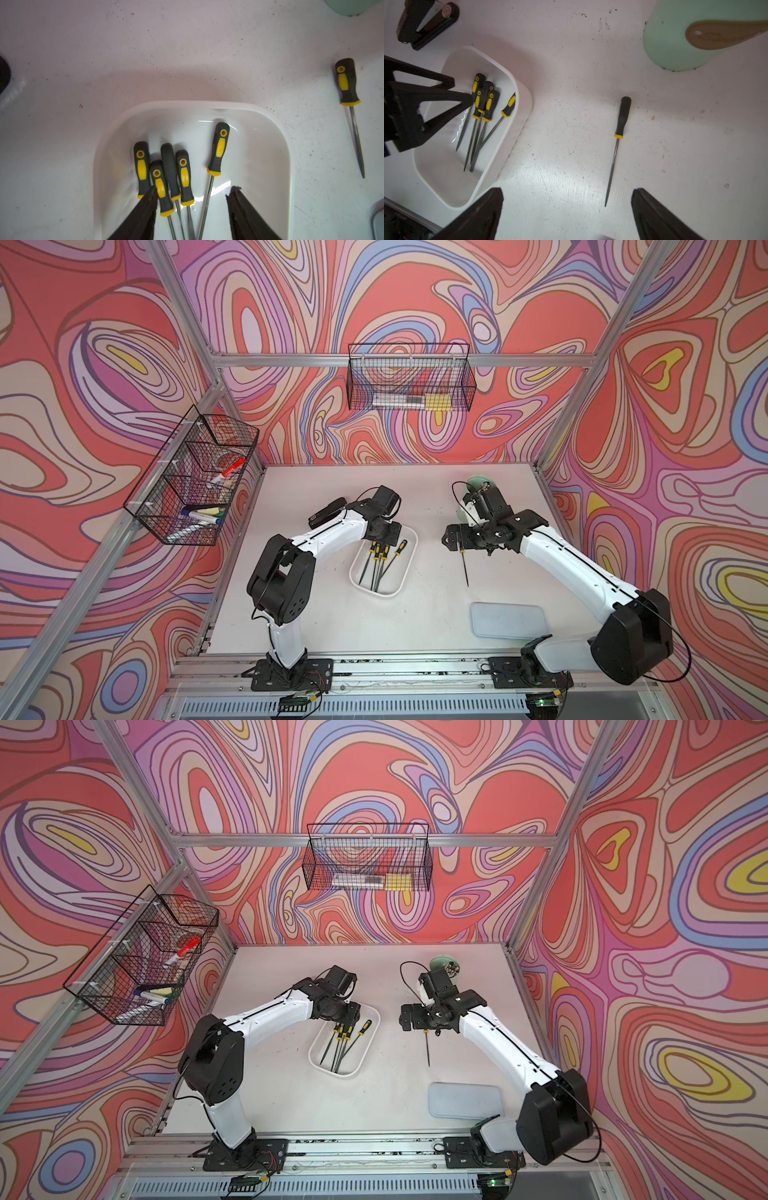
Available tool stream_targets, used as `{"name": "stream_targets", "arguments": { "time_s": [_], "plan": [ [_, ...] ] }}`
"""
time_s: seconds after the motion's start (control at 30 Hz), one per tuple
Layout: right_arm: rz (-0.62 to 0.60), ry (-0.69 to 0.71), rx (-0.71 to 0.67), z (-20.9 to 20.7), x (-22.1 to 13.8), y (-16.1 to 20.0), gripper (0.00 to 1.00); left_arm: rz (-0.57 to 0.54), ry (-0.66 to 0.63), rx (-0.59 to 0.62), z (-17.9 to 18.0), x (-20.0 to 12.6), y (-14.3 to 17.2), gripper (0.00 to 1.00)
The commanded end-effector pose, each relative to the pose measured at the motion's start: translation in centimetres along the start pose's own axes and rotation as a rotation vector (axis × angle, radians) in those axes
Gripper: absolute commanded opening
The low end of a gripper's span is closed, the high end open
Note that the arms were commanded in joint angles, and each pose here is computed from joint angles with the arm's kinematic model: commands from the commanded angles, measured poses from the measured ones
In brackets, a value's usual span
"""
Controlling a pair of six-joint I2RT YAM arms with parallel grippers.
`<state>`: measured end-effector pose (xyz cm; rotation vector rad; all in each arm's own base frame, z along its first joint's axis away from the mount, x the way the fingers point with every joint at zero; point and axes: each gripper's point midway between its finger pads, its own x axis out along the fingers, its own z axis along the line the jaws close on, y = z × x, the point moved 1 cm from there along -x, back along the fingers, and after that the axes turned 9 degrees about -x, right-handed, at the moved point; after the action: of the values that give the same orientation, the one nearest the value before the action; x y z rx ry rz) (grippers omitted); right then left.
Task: Take the file tool out of the storage box
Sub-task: Place the file tool at the center of the board, then pick up the file tool from the storage box.
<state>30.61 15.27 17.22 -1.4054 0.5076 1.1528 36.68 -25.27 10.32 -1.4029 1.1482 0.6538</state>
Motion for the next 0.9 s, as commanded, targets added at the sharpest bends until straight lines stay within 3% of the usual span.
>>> {"name": "stream_targets", "arguments": {
  "time_s": [0.0, 0.4, 0.87],
  "plan": [
    [-0.016, -0.041, -0.018, 0.6, -0.3, 0.3, 0.98, 0.034, -0.01, 0.035, -0.6, 0.9, 0.2, 0.52],
    [-0.02, -0.024, -0.023, 0.3, -0.6, 0.7, 0.98, 0.083, 0.015, 0.091, -2.8, 4.6, 1.1, 0.5],
    [-0.025, -0.054, -0.001, 0.8, -0.4, 0.4, 0.98, 0.119, -0.048, 0.106, -2.4, 7.2, 1.8, 0.45]
  ]
}}
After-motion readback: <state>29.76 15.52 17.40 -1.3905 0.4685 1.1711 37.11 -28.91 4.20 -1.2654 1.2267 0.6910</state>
